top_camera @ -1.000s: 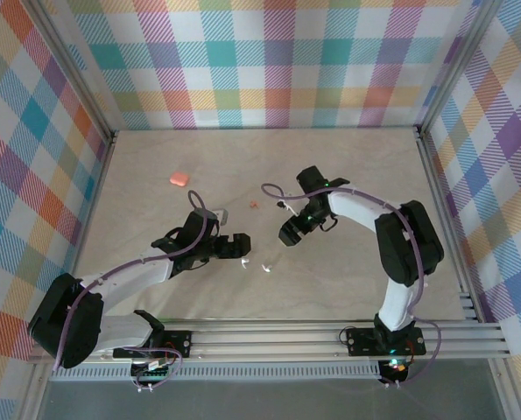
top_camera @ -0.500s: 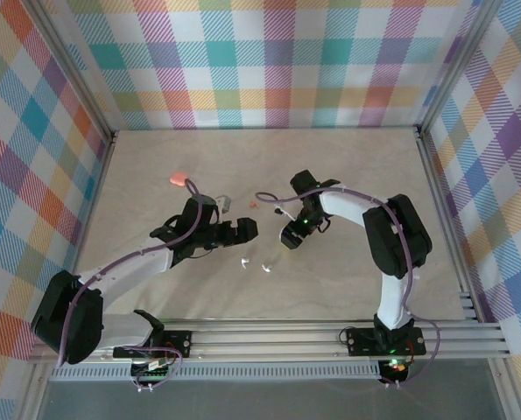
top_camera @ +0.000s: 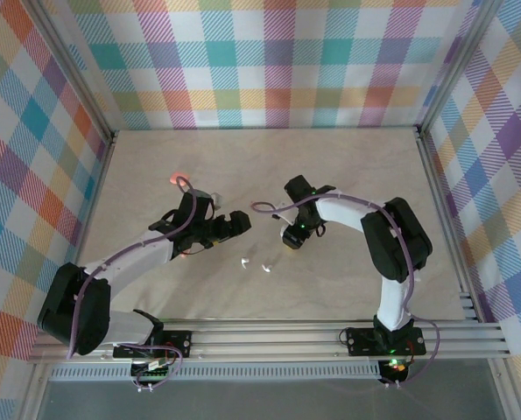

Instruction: Insert the wireless bluetooth earbuds into the charging case

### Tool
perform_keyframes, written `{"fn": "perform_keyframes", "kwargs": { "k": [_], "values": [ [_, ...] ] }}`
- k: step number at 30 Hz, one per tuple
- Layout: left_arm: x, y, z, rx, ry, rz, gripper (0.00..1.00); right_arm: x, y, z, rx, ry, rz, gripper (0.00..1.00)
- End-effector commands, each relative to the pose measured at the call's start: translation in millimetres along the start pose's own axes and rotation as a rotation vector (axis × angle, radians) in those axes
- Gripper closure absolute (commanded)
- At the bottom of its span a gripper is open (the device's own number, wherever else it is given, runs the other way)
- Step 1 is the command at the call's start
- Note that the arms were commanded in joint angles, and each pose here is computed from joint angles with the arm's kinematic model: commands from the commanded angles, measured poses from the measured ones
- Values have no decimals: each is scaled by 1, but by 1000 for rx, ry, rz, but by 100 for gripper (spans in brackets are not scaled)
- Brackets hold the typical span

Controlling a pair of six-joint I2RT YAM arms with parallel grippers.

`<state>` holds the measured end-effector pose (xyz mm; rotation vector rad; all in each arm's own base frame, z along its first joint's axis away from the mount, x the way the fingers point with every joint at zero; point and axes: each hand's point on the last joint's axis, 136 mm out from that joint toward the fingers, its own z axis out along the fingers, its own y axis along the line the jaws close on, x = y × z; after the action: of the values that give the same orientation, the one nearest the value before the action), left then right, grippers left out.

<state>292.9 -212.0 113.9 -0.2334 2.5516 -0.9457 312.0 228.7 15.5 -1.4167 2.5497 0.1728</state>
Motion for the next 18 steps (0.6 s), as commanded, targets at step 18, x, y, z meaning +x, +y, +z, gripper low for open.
{"fn": "perform_keyframes", "kwargs": {
  "k": [18],
  "values": [
    [-5, -8, -23, 85, -31, 87, 18, -25, 32, -30, 31, -207, -108, 64]
  ]
}}
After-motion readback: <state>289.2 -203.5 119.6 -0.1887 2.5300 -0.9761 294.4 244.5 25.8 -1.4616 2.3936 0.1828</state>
